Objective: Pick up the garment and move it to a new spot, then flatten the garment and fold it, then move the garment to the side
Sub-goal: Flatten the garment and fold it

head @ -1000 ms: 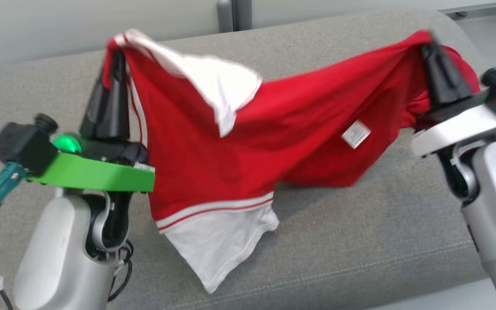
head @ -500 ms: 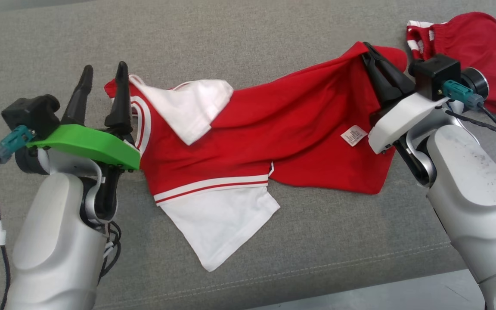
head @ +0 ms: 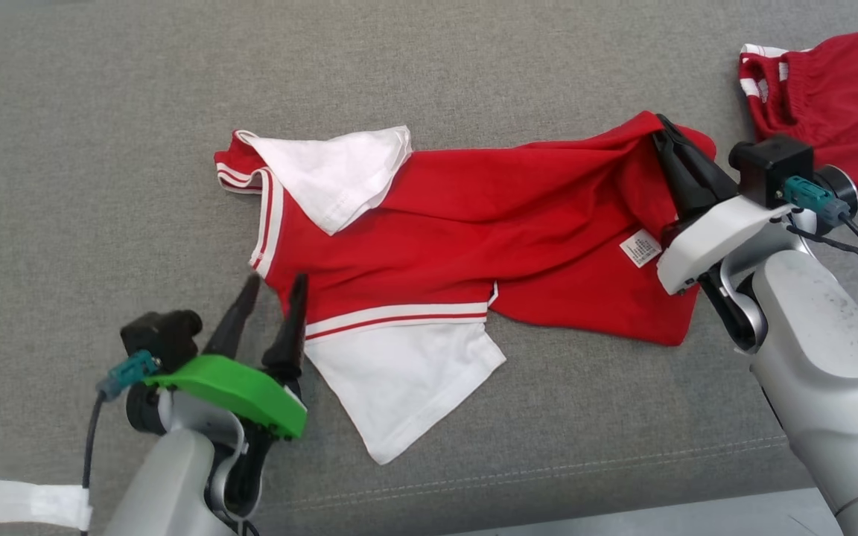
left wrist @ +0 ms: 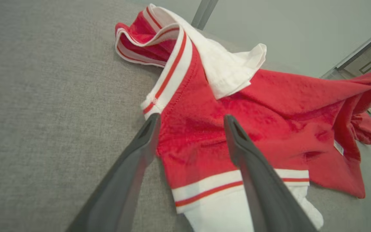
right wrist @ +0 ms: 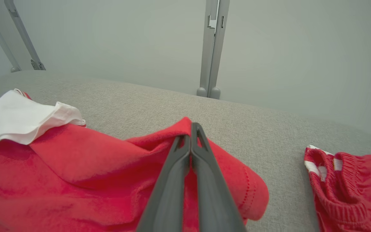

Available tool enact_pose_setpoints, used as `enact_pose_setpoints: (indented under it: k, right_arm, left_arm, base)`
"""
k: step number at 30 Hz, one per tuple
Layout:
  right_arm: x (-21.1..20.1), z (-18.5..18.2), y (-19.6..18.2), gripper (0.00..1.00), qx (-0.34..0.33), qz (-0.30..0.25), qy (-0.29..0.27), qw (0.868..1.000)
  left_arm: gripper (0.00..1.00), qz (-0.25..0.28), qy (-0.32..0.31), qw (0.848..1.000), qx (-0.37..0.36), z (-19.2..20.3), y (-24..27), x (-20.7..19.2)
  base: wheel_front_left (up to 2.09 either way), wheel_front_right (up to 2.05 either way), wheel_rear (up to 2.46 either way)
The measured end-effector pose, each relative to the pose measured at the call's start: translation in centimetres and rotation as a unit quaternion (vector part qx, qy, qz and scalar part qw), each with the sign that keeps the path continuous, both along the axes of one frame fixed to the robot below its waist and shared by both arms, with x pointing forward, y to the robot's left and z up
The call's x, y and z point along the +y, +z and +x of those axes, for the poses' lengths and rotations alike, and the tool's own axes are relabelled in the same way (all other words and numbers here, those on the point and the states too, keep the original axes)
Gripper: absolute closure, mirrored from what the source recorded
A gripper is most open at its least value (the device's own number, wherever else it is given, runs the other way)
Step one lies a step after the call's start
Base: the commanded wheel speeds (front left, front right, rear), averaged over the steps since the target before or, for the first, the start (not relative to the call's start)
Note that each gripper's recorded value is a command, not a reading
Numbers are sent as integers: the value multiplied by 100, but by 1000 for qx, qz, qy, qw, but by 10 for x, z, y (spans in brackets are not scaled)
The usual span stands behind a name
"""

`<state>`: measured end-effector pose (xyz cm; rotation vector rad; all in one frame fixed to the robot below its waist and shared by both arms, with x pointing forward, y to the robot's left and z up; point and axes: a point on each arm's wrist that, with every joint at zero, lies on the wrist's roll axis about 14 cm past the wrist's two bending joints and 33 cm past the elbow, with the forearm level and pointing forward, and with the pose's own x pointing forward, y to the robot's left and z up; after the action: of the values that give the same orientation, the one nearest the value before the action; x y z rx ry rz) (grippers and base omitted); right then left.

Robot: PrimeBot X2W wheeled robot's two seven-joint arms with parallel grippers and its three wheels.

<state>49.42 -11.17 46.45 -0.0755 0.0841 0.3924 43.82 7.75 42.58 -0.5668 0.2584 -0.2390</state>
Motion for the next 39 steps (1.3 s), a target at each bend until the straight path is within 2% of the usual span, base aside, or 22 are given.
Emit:
enact_pose_setpoints:
  k: [6, 12, 16, 27, 30, 31, 32, 33, 35, 37, 39]
  right_arm:
    - [2, -10, 1, 100, 4, 16, -5, 1000]
    - [13, -18, 8, 100, 0, 29, 0, 1000]
    - [19, -19, 20, 100, -15, 40, 4, 999]
    - [6, -20, 32, 100, -32, 44, -13, 998]
    - [1, -19, 33, 100, -34, 44, -19, 998]
    - [0, -19, 33, 100, -35, 45, -20, 998]
    - [0, -19, 33, 100, -35, 45, -21, 998]
    - [-1, -19, 33, 100, -35, 46, -22, 998]
    - [-1, -20, 32, 100, -34, 46, -22, 998]
    - [0, -21, 31, 100, -33, 47, -21, 998]
    - [0, -21, 31, 100, -33, 48, -21, 998]
  left_arm:
    - [0, -21, -26, 998, 53, -47, -19, -15]
    - [0, -20, -73, 991, 107, -91, -37, -36]
    - [0, -20, -89, 989, 114, -98, -36, -43]
    - [0, -20, -137, 978, 156, -118, -47, -66]
    - [14, -20, -143, 976, 164, -120, -49, -69]
    - [31, -23, -144, 975, 166, -120, -49, -70]
    - [36, -23, -146, 975, 168, -121, -50, -70]
    - [51, -23, -147, 974, 169, -121, -50, -71]
    - [69, -22, -153, 972, 174, -124, -51, -73]
    - [100, -22, -157, 972, 175, -125, -51, -75]
    - [100, -27, -155, 973, 168, -122, -47, -76]
  base:
    - [0, 0, 0]
    - [0, 0, 0]
    - [0, 0, 0]
    - [0, 0, 0]
    - [0, 0, 0]
    - [0, 0, 0]
    - [0, 0, 0]
    - [0, 0, 0]
    - [0, 0, 0]
    - [0, 0, 0]
    - [0, 0, 0]
